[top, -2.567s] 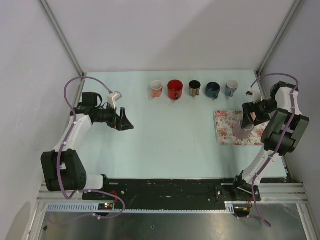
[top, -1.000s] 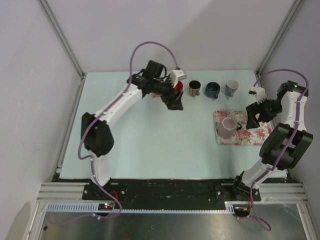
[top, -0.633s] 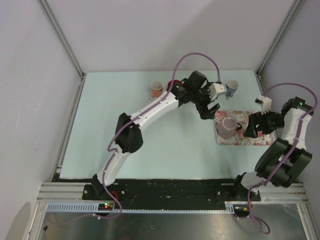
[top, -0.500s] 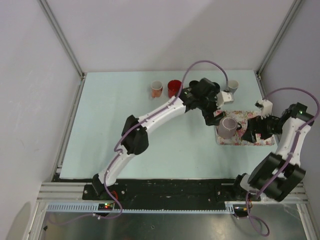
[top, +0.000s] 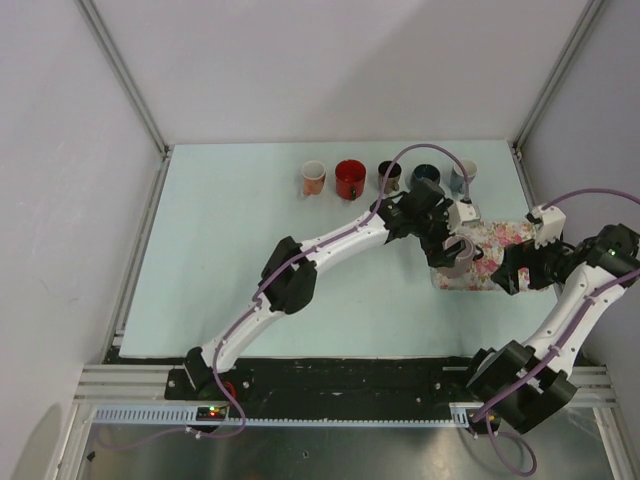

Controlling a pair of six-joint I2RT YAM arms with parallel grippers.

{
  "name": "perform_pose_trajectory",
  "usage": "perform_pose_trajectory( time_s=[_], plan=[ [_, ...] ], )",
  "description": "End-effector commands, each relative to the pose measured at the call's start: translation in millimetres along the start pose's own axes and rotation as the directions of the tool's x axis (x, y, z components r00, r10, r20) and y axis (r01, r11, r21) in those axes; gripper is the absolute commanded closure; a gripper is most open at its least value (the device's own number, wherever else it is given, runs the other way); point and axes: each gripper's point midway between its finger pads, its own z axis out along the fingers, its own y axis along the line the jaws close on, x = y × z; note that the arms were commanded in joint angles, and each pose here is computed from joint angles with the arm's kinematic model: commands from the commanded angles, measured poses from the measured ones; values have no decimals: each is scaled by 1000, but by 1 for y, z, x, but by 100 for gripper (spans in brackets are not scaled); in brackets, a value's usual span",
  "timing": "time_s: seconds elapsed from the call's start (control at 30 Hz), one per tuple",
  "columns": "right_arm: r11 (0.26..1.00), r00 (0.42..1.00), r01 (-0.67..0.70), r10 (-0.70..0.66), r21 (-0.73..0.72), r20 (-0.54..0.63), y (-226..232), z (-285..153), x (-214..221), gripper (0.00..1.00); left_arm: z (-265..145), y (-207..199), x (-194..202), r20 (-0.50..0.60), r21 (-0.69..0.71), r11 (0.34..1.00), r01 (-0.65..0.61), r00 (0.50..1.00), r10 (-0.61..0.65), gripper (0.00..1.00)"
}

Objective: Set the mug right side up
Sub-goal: Turn over the cup on the tray.

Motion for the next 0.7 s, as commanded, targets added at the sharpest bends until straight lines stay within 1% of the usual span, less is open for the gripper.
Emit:
perform_pose_trajectory(
  time_s=[0.0,0.2,0.57,0.67],
  plan=[
    [999,999,-49,49,24,10,-21,6,2,1,-1,2,-48,152,3,1000,-3,988,3,0],
    [996,996,-86,86,-2,20,-25,8,6,1,7,1,-42,147,3,1000,16,989,-17,0],
    [998,997,-62,62,-8,40,-14,1,3,1,27,-12,-16,110,85,985,152,981,-161,0],
    [998,997,-60,61,-15,43,-11,0,3,1,32,-14,-9,98,93,981,173,978,-182,0]
  ],
)
